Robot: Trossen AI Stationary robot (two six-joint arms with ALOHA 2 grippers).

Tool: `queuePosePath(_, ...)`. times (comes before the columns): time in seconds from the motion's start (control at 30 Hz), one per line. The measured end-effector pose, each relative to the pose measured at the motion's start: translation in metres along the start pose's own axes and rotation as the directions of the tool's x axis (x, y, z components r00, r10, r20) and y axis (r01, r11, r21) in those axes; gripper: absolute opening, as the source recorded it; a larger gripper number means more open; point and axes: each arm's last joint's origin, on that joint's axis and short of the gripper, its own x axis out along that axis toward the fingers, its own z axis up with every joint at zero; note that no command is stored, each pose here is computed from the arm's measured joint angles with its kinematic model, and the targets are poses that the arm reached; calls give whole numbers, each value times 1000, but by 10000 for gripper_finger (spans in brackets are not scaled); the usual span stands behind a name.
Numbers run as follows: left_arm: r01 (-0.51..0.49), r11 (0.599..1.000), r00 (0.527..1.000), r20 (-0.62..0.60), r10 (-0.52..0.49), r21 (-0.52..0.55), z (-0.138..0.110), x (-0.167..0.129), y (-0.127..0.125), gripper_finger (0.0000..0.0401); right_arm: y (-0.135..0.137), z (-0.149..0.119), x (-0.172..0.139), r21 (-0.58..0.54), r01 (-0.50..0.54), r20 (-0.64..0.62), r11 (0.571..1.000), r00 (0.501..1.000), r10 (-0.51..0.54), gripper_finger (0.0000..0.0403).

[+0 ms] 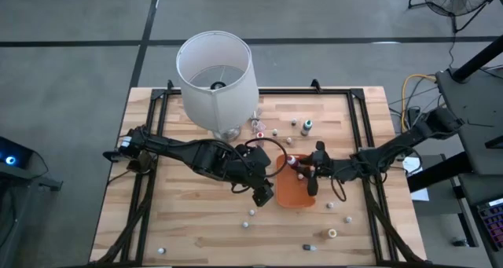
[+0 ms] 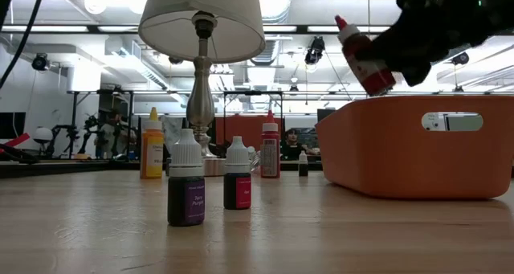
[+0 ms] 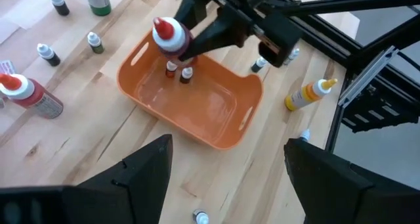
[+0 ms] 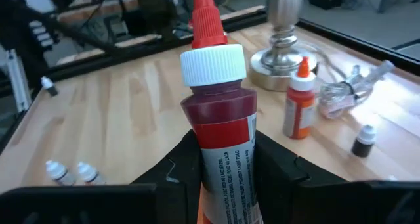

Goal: Pick & Place food coloring
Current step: Put the big food coloring bottle into the orange bin

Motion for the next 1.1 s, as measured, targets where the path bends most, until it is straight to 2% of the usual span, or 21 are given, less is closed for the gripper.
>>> queuePosePath(0.13,1,1000,1000,1,-1,1,0,0,0,263,-7,-16,0,5,-19,31,1000,999,19,96)
queuePosePath(0.37,-1,1000,1000,-2,1,6,0,0,0,263,-6,-19,2,-41,-76,156,996,984,81,95)
queuePosePath(0.6,-5,1000,1000,-5,5,7,-1,1,0,263,-1,-27,15,-100,-163,92,982,981,172,95)
queuePosePath(0.9,-11,1000,1000,11,11,-9,0,1,0,263,11,-40,37,-205,-166,26,965,984,175,95)
queuePosePath(1.1,-8,1000,1000,9,8,-9,-1,0,-1,263,9,-44,44,-202,-151,60,968,984,166,95)
